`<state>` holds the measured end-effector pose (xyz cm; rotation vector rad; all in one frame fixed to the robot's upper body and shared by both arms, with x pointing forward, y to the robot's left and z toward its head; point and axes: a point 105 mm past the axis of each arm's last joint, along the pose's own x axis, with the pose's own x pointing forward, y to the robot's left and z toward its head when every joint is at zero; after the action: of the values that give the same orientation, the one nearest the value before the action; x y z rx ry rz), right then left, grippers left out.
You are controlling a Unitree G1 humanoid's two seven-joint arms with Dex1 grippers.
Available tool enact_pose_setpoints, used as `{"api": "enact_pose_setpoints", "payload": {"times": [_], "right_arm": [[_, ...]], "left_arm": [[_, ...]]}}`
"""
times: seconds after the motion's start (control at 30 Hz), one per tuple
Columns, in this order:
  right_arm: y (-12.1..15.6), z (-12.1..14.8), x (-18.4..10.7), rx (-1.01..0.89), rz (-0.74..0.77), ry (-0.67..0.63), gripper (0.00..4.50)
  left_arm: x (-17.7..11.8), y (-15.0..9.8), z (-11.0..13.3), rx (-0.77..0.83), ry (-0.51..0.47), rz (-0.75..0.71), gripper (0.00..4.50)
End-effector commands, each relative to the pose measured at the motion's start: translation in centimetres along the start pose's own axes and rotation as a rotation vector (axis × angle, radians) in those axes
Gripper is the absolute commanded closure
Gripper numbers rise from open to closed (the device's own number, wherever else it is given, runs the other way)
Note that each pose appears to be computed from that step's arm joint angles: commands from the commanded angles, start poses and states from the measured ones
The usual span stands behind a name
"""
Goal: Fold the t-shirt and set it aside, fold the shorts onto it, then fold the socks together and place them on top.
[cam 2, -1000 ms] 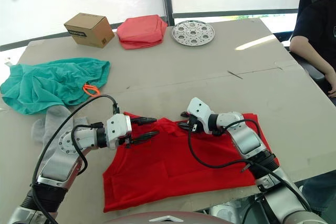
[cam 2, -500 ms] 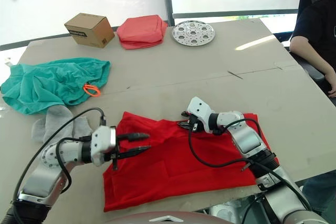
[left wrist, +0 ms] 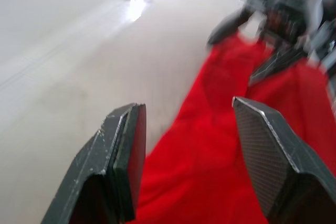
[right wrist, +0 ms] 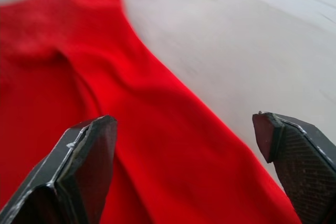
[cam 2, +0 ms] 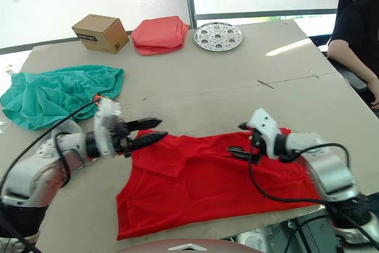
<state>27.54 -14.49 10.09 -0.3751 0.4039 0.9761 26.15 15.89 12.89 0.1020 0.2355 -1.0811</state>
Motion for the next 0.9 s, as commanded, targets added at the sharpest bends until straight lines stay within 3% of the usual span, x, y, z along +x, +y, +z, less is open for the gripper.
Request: {"api": "enact_pose_setpoints", "payload": {"times": [0.03,0.2,0.27,0.37,0.53,0.67,0.83,0.9], "right_arm": [[-2.1,-0.5,-2.5,-0.066,-0.081,0.112,0.05],[-3.7,-0.6,-3.8,-0.056,-0.121,0.161,0.05],[-4.6,-1.6,-4.3,-0.129,-0.12,0.299,0.05],[-5.0,-1.5,-4.9,-0.037,-0.072,0.338,0.05],[-7.0,-2.4,-6.4,0.04,-0.098,0.409,0.0],[-8.0,-3.1,-6.6,0.068,-0.095,0.442,0.0],[-8.6,-4.6,-4.6,0.055,-0.05,0.503,0.0],[-8.7,-4.8,-4.2,0.054,-0.047,0.509,0.54]], "left_arm": [[-0.3,1.0,0.8,0.144,0.054,-0.005,1.61],[-0.7,1.7,0.2,0.247,0.157,-0.046,1.61],[-1.0,3.0,0.5,0.247,0.187,-0.029,1.61],[-1.5,3.6,0.8,0.186,0.222,-0.065,1.61],[-1.2,4.4,1.1,0.213,0.253,-0.078,0.11],[-0.7,3.5,0.5,0.194,0.313,-0.183,0.11],[-0.6,5.4,-2.0,0.297,0.5,-0.195,0.11],[-1.1,6.1,-2.7,0.323,0.549,-0.194,0.0]]}}
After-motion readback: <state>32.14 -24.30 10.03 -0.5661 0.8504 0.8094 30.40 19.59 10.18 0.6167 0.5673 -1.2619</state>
